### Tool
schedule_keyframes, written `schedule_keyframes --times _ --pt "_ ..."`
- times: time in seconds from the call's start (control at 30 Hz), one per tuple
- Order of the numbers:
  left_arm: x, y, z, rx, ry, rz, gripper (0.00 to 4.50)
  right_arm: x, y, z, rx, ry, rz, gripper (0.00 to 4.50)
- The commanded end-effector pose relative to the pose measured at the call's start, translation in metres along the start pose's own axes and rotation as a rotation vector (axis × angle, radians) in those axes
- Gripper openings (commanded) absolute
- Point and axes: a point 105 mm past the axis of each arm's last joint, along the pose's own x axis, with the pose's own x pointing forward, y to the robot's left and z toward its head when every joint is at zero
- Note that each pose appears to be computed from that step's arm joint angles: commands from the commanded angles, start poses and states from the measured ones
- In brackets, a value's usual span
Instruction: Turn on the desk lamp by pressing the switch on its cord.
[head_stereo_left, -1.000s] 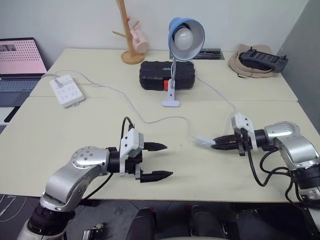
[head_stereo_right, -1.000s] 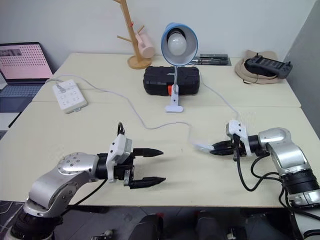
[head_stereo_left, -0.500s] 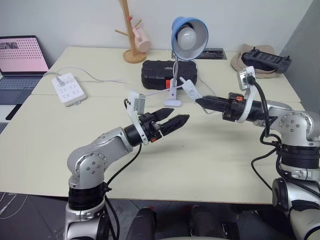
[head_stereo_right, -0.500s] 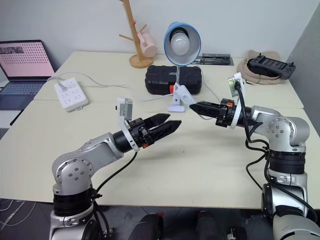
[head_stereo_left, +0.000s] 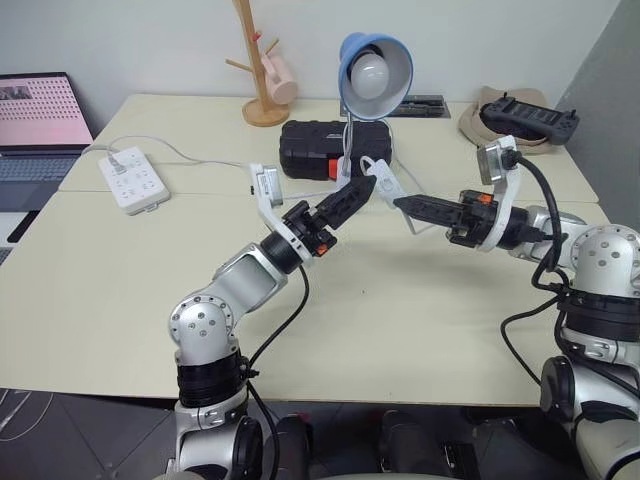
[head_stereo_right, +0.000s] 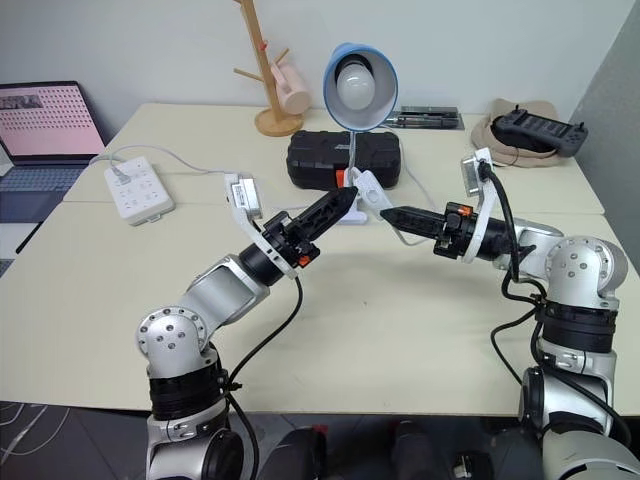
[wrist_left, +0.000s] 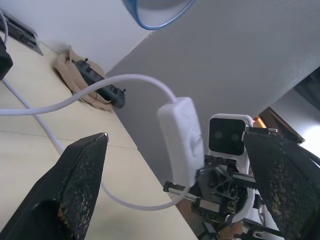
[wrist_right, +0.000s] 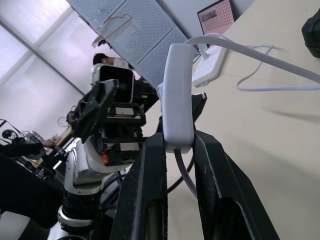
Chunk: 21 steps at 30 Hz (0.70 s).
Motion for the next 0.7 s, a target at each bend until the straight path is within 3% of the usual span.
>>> schedule_keyframes --times 0.03,0.17,0.27,0.7 --pt "0.001 -0.014 0.001 -0.033 -0.023 -0.067 4.5 -0.001 0.018 0.008 -0.029 -0.023 0.055 0.39" --pt "0.001 -0.02 -0.005 -0.055 -0.001 -0.109 4.5 0.001 0.023 0.006 -0.009 -0.017 0.081 0.39" --pt "0.004 -0.024 -0.008 -0.063 0.018 -0.131 4.06 0.004 0.028 0.003 0.0 -0.004 0.106 0.39" --pt "0.009 -0.027 -0.009 -0.09 0.015 -0.159 1.5 0.007 0.035 -0.002 0.017 0.009 0.116 0.39"
